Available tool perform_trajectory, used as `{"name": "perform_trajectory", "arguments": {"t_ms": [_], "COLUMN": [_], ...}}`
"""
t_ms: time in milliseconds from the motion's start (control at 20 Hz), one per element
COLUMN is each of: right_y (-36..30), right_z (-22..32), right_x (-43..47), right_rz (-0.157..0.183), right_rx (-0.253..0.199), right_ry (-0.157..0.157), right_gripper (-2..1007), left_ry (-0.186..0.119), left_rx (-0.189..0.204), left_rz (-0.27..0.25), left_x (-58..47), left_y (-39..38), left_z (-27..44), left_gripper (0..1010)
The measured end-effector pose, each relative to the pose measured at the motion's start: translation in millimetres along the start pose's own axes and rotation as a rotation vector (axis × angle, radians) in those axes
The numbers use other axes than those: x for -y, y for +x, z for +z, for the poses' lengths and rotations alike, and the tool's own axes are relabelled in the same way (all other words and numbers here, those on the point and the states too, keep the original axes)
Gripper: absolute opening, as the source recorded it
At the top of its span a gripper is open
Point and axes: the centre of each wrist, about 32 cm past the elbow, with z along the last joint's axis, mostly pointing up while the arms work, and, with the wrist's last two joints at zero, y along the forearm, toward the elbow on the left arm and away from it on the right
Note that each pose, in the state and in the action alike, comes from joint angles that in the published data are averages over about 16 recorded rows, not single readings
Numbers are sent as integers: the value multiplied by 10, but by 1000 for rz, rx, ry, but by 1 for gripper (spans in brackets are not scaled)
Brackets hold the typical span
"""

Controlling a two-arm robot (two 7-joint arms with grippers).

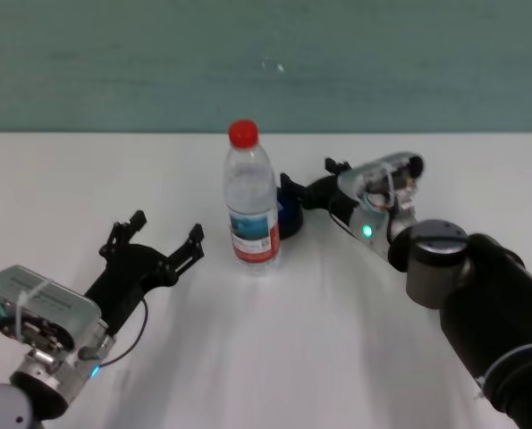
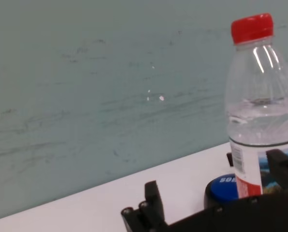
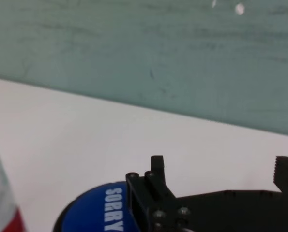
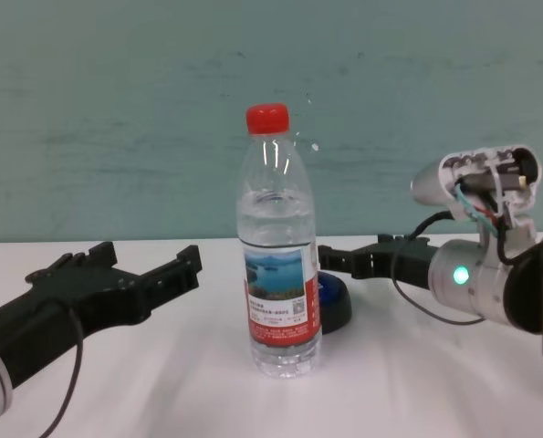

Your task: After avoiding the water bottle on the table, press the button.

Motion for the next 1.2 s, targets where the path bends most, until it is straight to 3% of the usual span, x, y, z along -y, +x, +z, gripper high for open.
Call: {"name": "perform_trajectory", "arguments": {"t_ms": [650,1200], "right_y": [5,43], "right_z": [98,99], "right_x": [393,706], "right_rz": [-28,-72], "right_rx": [-23,-41], "right_ry": [78,120], "right_gripper": [1004,1004], "left_ry": [0,0], "left_rx": [0,0], "left_rz": [0,0], "left_x": [0,0], "left_y": [0,0], "left_z": [0,0], "left_gripper": [1010,1010]}}
